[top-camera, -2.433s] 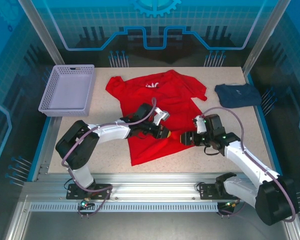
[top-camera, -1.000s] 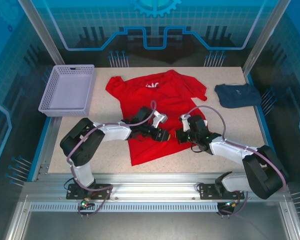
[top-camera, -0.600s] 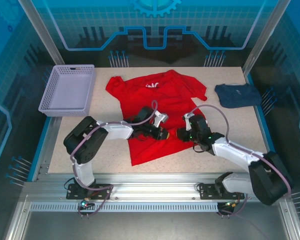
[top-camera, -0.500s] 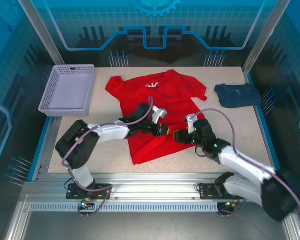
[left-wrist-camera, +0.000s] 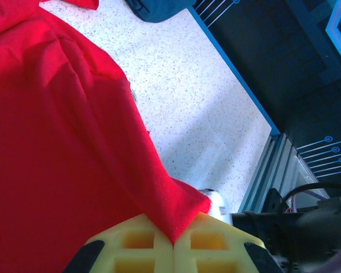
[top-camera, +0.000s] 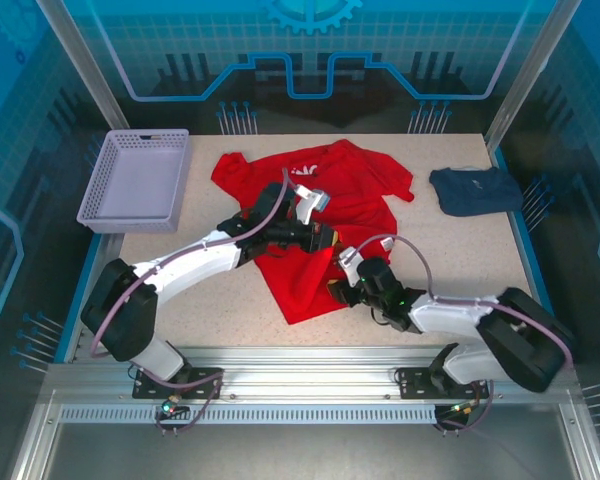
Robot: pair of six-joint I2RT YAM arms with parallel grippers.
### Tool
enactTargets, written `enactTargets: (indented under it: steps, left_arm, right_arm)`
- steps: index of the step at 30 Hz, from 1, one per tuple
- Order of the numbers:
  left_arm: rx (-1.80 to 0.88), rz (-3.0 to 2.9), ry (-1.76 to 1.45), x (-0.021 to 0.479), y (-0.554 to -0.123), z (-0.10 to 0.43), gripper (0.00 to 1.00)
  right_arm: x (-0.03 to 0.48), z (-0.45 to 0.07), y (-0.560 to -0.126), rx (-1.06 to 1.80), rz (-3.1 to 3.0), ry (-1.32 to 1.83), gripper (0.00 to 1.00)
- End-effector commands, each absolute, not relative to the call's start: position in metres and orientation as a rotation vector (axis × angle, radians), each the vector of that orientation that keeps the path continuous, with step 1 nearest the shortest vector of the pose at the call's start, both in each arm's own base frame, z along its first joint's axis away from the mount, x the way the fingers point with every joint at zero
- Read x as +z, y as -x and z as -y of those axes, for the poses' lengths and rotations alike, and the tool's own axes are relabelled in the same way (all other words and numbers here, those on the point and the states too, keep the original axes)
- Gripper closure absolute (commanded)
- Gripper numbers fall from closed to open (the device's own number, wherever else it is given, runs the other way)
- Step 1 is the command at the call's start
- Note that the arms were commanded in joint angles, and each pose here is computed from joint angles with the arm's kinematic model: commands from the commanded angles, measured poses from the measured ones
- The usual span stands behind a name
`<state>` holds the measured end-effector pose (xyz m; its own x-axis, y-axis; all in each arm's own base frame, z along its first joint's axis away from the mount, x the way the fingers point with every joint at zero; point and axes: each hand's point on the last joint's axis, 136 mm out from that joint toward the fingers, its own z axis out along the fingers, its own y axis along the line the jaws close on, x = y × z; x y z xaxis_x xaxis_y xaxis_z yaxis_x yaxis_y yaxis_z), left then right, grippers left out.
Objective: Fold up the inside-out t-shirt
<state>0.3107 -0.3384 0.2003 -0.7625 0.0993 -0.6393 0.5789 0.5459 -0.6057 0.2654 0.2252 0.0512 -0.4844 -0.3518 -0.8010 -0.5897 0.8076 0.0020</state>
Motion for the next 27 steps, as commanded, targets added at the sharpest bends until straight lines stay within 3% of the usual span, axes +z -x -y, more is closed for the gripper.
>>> enactTargets:
  steps: [1, 7, 17, 19, 27]
  left_arm:
    - [-1.139, -2.219, -0.560, 0.221, -0.314, 0.333, 1.00]
    - [-1.142, -2.225, -0.565, 0.238, -0.314, 0.327, 1.00]
    - [-1.202, -2.124, -0.609, 0.278, -0.299, 0.323, 1.00]
    - [-1.203, -2.097, -0.624, 0.284, -0.294, 0.320, 1.00]
    - [-1.246, -1.956, -0.632, 0.329, -0.295, 0.328, 1.00]
  right_arm:
    - [0.065, -0.238, -0.291, 0.267, -2.017, 0.651, 0.56]
    - [0.051, -0.241, -0.313, 0.167, -2.012, 0.621, 0.64]
    - [0.057, -0.254, -0.364, 0.133, -2.051, 0.499, 0.63]
    - [0.058, -0.249, -0.373, 0.144, -2.067, 0.446, 0.61]
    - [0.072, -0.279, -0.406, 0.047, -2.048, 0.505, 0.33]
